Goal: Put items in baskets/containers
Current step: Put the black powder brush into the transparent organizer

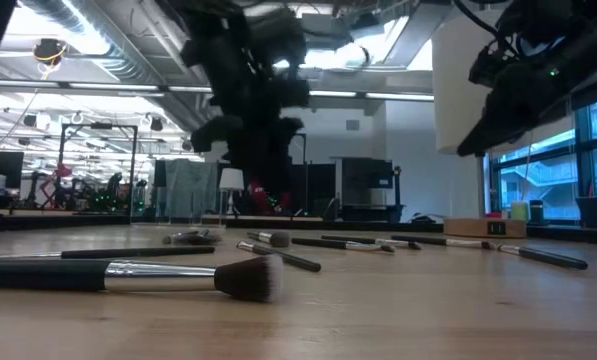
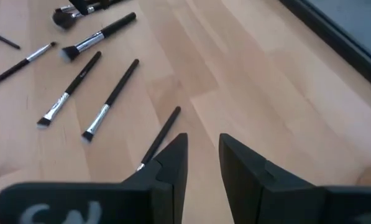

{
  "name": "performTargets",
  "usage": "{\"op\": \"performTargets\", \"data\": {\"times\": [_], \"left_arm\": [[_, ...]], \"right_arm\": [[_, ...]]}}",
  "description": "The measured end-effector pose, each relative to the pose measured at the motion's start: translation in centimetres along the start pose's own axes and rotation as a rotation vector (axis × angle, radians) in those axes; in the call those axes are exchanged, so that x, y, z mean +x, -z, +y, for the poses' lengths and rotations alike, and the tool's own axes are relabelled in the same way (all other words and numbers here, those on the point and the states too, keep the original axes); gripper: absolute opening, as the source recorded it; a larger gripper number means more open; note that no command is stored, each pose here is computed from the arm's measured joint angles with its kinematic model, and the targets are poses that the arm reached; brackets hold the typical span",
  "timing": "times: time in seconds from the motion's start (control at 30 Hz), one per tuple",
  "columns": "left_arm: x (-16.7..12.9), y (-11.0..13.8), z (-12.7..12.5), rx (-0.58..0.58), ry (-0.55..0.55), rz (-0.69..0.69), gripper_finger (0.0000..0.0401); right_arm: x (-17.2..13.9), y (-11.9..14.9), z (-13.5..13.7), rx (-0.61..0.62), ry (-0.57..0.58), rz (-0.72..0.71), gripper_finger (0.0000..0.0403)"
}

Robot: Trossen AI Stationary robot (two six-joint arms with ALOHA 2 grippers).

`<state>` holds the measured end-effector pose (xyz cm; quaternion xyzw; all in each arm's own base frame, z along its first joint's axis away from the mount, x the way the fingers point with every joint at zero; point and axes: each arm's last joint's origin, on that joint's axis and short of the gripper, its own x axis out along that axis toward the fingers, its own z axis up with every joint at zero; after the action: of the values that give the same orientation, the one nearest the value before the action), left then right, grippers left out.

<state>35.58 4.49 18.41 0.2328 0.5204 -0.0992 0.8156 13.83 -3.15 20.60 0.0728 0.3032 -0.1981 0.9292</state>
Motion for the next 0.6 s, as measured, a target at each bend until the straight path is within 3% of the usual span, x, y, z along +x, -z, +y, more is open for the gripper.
{"op": "performTargets", "data": {"times": [0.17,0.4,0.6], "left_arm": [[2.2,0.8,0.1,0.052,0.106,0.152,0.0144],[4.0,0.8,0.1,0.169,0.132,0.169,0.0143],[4.6,1.0,0.0,0.156,0.153,0.189,0.0117]], "right_arm": [[0.0,0.0,0.0,0.013,0.000,0.002,0.0092],[0.3,0.6,0.0,0.019,0.003,0.016,0.0092],[0.3,0.6,0.0,0.022,0.003,0.015,0.0092]]}}
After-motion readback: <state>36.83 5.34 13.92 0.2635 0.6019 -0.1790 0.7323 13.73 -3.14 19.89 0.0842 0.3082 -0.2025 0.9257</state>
